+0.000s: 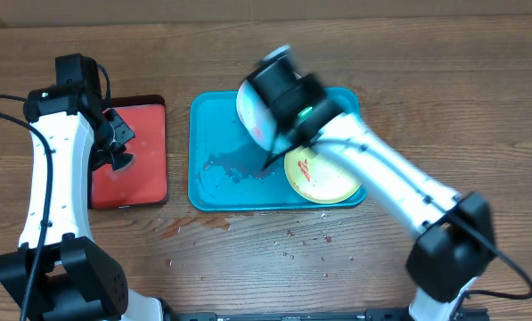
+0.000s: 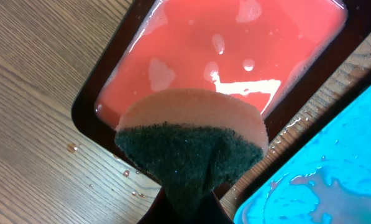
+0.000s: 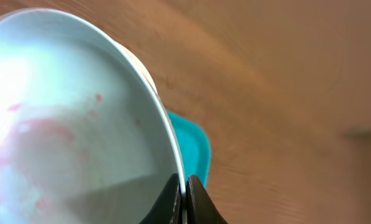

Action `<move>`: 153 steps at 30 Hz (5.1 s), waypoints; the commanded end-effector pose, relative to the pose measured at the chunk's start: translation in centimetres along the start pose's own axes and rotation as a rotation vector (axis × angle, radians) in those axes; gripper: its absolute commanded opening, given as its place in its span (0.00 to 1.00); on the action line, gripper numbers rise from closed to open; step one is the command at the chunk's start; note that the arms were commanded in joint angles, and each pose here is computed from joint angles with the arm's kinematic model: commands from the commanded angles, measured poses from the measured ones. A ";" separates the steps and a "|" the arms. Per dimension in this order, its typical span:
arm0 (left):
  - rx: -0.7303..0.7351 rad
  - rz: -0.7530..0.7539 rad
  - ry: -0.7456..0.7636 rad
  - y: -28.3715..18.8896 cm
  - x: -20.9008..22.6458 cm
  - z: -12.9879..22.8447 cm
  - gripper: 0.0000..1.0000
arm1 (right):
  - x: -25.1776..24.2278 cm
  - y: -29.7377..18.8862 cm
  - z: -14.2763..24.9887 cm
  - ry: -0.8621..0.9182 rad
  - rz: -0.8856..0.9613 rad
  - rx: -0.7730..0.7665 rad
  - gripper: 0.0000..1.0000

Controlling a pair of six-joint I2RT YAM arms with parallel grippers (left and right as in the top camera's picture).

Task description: Clean dirty plates on tray and stack at the side

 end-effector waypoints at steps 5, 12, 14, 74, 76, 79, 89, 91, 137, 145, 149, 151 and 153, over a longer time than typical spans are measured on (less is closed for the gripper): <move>0.007 -0.003 -0.012 0.4 0.0 0.0 0.04 | -10.1 5.0 4.0 0.569 -0.644 0.166 0.04; 0.003 -0.001 -0.011 0.3 0.0 -0.1 0.04 | -19.8 9.9 13.0 0.849 -0.522 0.348 0.04; 0.002 0.000 -0.012 0.3 0.0 -0.1 0.04 | -21.4 10.9 14.9 0.901 -0.498 0.372 0.04; -0.007 0.010 -0.013 0.4 -0.2 -0.3 0.04 | 6.0 17.3 2.5 0.355 -0.702 0.090 0.32; -0.010 0.012 -0.014 0.4 -0.3 -0.4 0.04 | 7.0 16.2 2.4 0.338 -0.736 0.104 0.32; -0.009 0.013 -0.013 0.4 -0.3 -0.3 0.04 | 8.3 14.2 2.6 0.306 -0.761 0.139 0.29; -0.005 0.018 -0.013 0.4 -0.4 -0.3 0.04 | 9.8 10.4 2.0 0.276 -0.763 0.160 0.36; -0.006 0.018 -0.013 0.4 -0.4 -0.3 0.04 | 9.5 10.7 1.6 0.280 -0.745 0.137 0.38; 0.005 0.043 -0.013 0.4 -0.8 -0.2 0.04 | 15.0 10.2 8.8 0.623 -0.727 0.650 0.09; 0.028 0.082 -0.009 0.3 -1.3 0.1 0.04 | 14.1 11.0 9.2 0.653 -0.626 0.649 0.04; 0.090 0.264 0.162 -0.2 -4.3 1.5 0.04 | 13.8 11.2 9.4 0.583 -0.619 0.621 0.04; 0.113 0.352 0.247 -0.6 -6.0 2.3 0.04 | 13.8 11.3 9.4 0.581 -0.612 0.619 0.04; 0.132 0.426 0.331 -1.1 -7.7 3.4 0.04 | 13.8 11.3 9.4 0.577 -0.613 0.617 0.04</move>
Point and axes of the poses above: each gripper's point midway between its finger pads, its own y axis out along the fingers, its own x axis along the line the jaws close on, z = x × y, the point moved 3 cm from there along -y, back along the fingers, and after that the axes turned 2 degrees about -y, right-handed, at the moved point
